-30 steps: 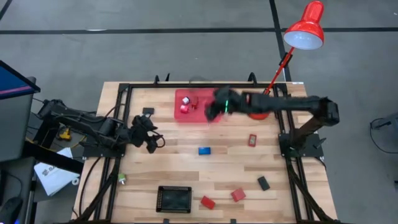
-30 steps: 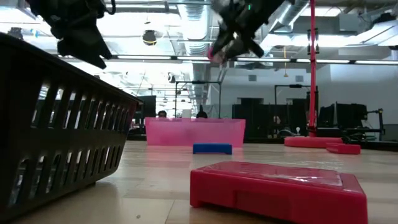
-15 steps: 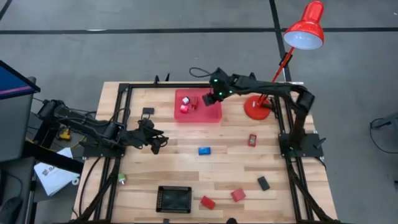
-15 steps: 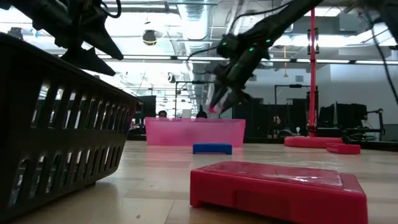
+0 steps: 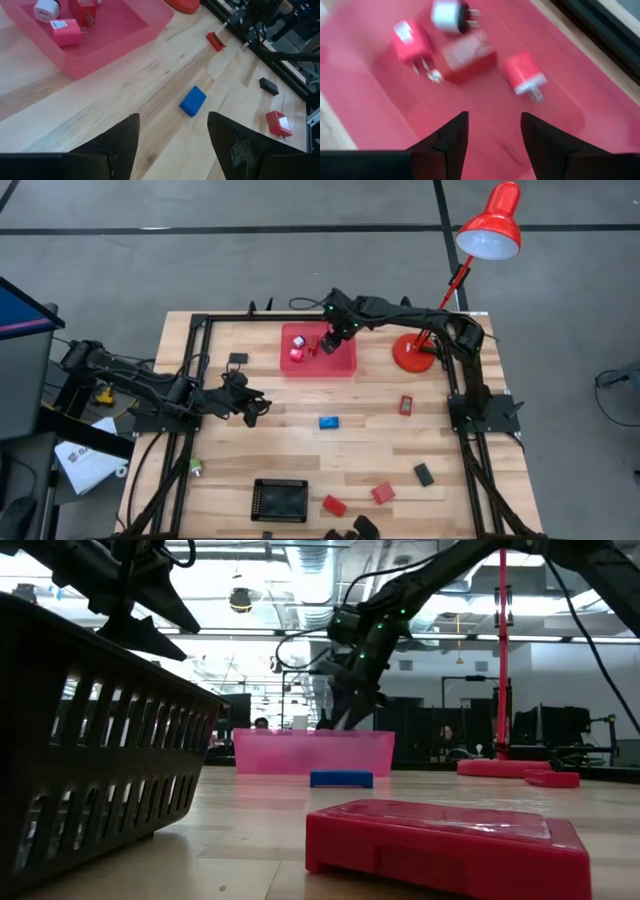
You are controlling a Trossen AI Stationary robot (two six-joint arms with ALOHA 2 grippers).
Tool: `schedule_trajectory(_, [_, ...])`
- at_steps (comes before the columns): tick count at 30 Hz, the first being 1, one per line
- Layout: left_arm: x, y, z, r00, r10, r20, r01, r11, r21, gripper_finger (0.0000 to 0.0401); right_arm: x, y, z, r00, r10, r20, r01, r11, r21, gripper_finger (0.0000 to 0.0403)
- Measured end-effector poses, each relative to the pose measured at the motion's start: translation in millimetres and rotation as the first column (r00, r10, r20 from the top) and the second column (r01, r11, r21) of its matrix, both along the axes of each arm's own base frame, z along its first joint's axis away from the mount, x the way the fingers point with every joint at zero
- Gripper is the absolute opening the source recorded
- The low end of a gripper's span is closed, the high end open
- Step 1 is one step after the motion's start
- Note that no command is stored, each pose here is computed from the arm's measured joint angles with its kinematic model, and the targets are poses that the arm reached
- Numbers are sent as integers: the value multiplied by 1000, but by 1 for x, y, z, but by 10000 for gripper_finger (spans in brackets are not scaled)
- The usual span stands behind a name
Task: Pick & Place Office items
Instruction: Put the pink and white charger adapter into the pink bin, then put the red charger adapter into the pink bin
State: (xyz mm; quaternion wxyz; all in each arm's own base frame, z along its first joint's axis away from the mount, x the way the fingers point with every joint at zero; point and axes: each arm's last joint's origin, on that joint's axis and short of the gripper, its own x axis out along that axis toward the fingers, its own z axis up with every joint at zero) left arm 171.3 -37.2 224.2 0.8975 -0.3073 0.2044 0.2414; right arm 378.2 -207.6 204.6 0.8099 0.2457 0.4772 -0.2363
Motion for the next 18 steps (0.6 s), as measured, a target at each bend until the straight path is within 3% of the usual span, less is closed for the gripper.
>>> schedule_trajectory(7, [0, 1, 0, 1000, 15, 5, -15, 1000, 11, 227, 1, 4, 9, 1000, 16, 12, -16, 999, -43, 175])
schedule_trajectory(13, [0, 1, 0, 1000, 19, -2, -19, 999, 42, 230, -11, 25, 58, 995, 17, 99, -9, 997, -77, 175])
schedule_trajectory(18, [0, 1, 0, 1000, -5, -20, 7, 997, 82, 231, -32, 80, 97, 978, 198, 65, -190, 976, -107, 175])
